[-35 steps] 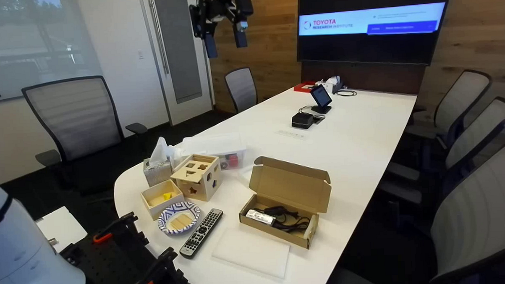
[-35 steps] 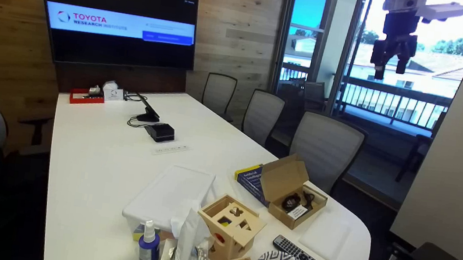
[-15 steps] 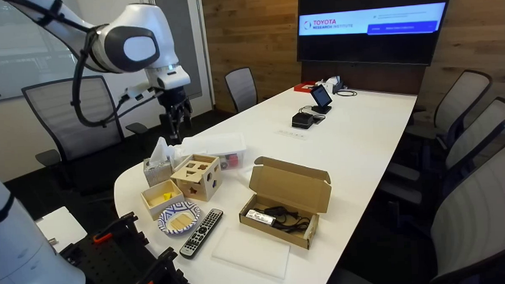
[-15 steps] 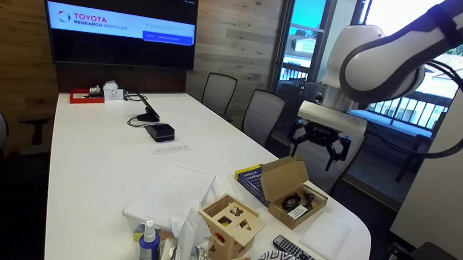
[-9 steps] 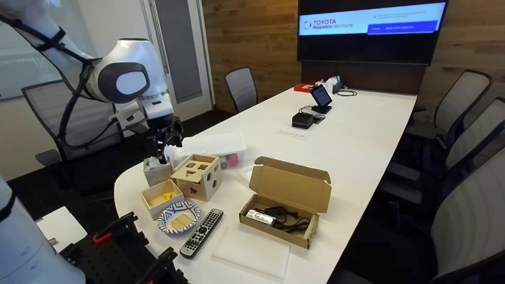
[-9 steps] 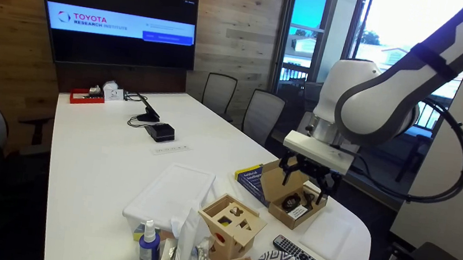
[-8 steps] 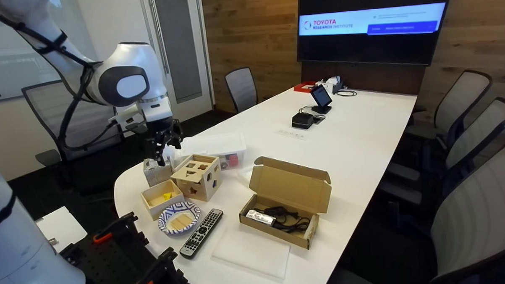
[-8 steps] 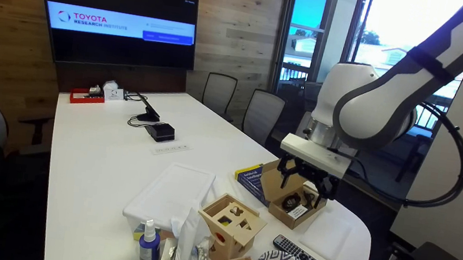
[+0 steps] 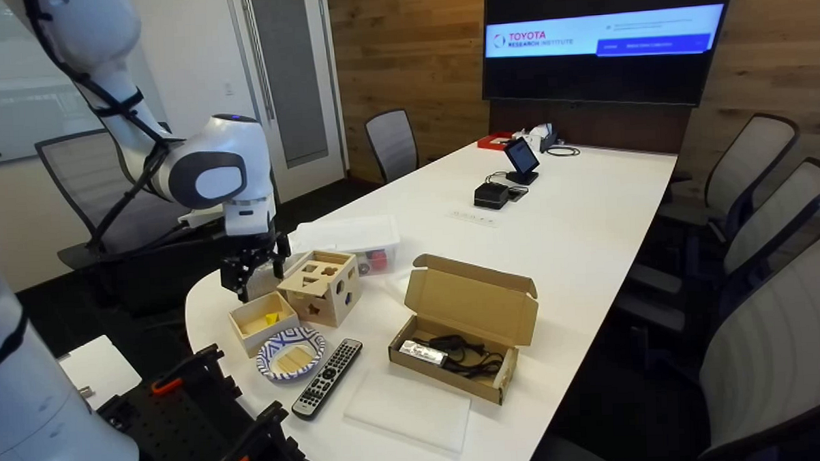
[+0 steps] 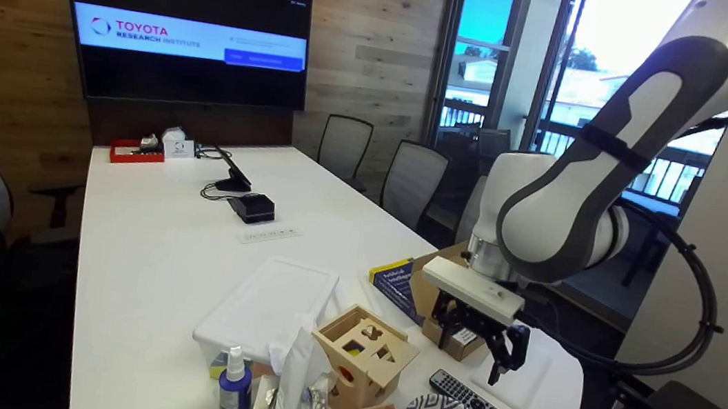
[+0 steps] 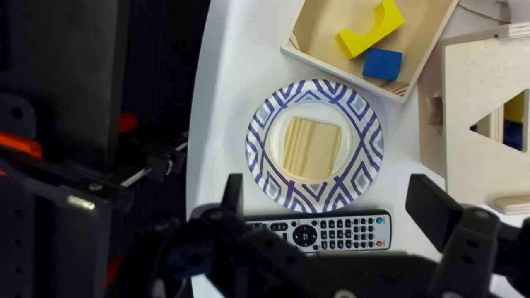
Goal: Remove the yellow object from the bowl and put it inside the box
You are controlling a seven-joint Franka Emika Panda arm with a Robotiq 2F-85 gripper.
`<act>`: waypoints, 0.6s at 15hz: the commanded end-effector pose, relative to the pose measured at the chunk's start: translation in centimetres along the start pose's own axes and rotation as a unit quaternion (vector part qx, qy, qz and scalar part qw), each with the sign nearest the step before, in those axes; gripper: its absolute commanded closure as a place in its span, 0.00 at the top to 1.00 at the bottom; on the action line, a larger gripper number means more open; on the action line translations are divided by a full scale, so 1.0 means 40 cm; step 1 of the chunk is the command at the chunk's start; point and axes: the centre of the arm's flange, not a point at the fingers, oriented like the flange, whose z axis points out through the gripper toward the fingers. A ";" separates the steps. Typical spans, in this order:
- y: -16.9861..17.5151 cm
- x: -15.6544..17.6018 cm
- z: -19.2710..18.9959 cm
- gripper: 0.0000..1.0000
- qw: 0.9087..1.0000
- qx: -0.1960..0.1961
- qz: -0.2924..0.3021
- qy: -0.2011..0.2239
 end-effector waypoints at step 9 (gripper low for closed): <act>-0.088 0.061 0.218 1.00 0.996 -0.051 0.069 -0.015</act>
